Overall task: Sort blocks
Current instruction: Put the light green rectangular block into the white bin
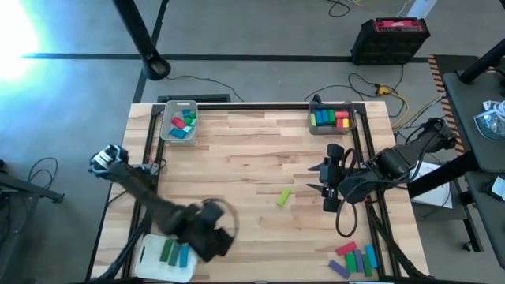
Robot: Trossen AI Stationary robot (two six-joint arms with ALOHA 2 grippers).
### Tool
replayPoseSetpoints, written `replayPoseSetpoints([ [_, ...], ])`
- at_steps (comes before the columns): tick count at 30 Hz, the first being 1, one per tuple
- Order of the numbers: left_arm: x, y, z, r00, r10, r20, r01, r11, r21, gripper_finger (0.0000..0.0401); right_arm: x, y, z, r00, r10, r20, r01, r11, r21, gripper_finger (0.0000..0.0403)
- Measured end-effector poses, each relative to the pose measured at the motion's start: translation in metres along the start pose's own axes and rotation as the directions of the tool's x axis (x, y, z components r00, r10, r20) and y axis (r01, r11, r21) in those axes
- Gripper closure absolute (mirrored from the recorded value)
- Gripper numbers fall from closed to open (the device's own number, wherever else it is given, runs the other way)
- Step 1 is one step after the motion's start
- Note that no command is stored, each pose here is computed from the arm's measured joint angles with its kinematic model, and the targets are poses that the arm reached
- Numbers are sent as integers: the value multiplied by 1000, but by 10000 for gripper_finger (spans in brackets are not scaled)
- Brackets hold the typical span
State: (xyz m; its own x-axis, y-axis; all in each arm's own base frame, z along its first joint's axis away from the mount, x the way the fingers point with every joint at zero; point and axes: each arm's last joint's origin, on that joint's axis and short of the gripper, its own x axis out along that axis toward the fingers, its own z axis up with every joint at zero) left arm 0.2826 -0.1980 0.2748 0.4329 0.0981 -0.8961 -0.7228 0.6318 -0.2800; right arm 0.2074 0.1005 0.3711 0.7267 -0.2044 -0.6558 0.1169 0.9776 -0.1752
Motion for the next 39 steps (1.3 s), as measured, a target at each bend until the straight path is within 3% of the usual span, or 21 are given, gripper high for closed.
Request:
replayPoseSetpoints([
  [8, 80, -21, 72, 986, -41, 159, 19, 990, 138, 166, -19, -10, 9, 1000, -8, 9, 7, 996, 85, 188],
  [14, 134, -21, 105, 979, -23, 203, 13, 998, 54, 122, -38, -24, 16, 999, -40, 10, 39, 994, 103, 164],
  [21, 163, -43, 131, 961, -2, 276, 0, 1000, 7, 118, -39, -40, 16, 996, -86, -2, 86, 996, 25, 122],
  [25, 182, -52, 145, 964, 85, 250, -83, 996, -18, 119, -40, -48, 15, 996, -82, -21, 82, 996, -18, 100],
  [31, 210, -67, 162, 973, 129, 193, -134, 991, 10, 119, -48, -54, 7, 997, -37, -67, 35, 999, -23, 89],
  [35, 232, -59, 161, 959, 261, 107, -262, 965, -5, 120, -56, -59, 0, 995, -10, -102, 8, 1000, -22, 96],
  [39, 240, -60, 161, 971, 229, 71, -229, 973, -11, 131, -62, -63, -3, 995, 2, -96, -4, 1000, -18, 108],
])
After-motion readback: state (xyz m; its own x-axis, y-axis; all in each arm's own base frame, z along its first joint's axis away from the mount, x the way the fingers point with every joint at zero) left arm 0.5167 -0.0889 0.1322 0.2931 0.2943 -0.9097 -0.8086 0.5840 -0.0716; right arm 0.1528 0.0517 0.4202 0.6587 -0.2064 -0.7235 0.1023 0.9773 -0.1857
